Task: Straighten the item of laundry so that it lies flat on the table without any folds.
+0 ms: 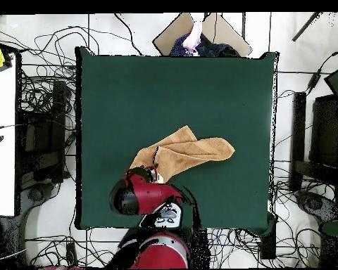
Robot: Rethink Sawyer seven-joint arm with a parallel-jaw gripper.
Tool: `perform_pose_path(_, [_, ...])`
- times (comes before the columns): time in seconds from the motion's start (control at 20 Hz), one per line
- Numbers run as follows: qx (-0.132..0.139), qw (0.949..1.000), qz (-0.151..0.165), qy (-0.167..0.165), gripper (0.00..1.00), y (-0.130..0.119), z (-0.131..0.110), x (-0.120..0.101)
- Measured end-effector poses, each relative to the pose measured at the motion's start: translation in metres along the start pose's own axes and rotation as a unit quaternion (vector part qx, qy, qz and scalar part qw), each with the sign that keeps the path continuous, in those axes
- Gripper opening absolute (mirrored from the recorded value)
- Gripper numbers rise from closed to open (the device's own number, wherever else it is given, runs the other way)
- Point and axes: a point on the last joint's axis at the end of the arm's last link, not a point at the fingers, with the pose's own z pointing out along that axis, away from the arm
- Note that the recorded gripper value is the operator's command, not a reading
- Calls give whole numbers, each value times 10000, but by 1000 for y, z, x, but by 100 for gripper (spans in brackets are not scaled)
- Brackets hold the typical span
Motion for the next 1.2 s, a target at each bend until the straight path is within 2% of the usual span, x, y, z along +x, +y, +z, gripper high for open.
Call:
perform_pose_path(0.15, [224, 9997, -35, -66, 100, 5, 5, 7])
perform_pose_path(0.6, [604, 9976, 42, -334, 100, 6, 20, 14])
perform_pose_path(0.95, [809, 9957, 147, -417, 100, -7, 19, 13])
perform_pose_path(1.2, [1097, 9929, 149, -434, 100, -23, 11, 13])
